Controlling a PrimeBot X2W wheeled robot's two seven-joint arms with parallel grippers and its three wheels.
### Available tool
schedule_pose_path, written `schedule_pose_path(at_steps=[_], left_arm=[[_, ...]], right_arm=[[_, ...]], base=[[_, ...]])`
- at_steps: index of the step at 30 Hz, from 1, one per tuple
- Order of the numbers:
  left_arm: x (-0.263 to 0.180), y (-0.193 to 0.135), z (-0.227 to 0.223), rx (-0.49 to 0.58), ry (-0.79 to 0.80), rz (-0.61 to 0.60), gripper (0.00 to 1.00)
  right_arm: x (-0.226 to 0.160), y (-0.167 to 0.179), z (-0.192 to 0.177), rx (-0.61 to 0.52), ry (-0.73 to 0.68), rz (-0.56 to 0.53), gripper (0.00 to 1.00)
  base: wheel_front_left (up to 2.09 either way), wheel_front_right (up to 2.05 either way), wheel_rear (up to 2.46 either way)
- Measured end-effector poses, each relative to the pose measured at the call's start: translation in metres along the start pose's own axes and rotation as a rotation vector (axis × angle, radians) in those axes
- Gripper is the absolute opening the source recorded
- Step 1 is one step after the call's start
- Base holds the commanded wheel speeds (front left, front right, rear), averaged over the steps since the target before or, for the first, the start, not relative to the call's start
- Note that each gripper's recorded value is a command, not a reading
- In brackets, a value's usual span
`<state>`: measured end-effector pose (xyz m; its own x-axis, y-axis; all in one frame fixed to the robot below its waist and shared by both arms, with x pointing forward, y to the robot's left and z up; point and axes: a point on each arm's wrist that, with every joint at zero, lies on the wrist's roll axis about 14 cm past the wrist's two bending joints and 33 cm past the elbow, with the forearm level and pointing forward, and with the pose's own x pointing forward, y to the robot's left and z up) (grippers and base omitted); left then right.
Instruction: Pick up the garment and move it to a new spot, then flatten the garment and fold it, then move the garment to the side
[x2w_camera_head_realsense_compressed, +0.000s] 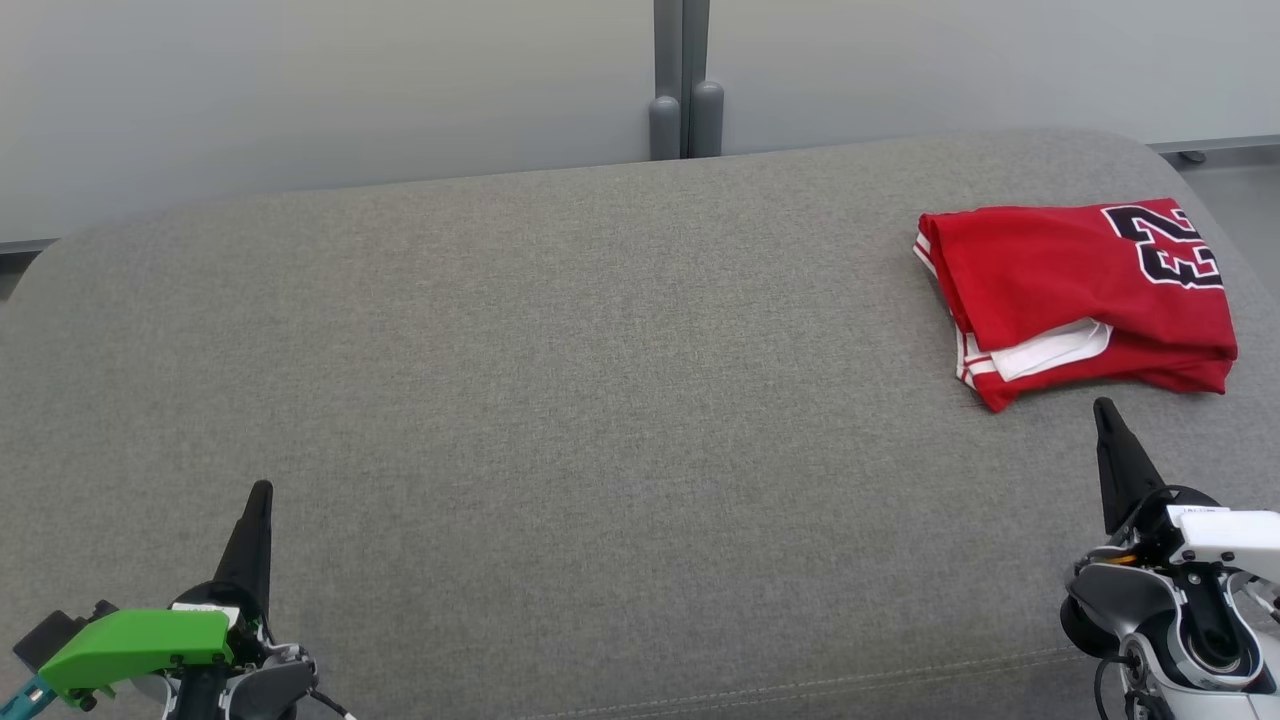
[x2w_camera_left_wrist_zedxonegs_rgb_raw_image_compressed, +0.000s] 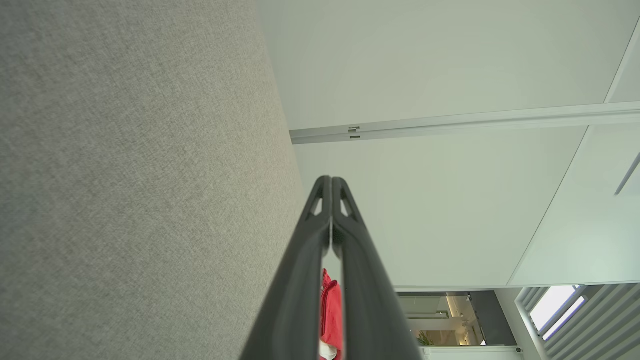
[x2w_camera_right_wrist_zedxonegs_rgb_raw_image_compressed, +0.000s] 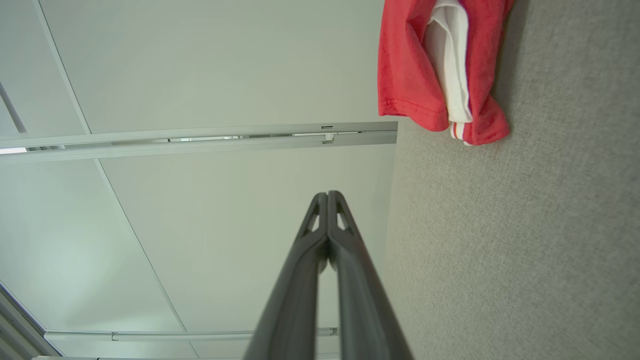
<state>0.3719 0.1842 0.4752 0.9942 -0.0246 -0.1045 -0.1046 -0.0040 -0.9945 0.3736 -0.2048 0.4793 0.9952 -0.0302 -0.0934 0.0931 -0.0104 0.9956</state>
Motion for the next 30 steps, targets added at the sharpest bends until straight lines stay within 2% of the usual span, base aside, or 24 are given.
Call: schedule_pose_path(at_steps=[30], left_arm=[[0.0003,0.0024,-0.0002,0.0,0.005,0.007,0.0]], right_arm=[[0.0004,-0.0021,0.0005,0.002,-0.001,-0.007,0.0]], base=[[0.0,0.0,0.0]])
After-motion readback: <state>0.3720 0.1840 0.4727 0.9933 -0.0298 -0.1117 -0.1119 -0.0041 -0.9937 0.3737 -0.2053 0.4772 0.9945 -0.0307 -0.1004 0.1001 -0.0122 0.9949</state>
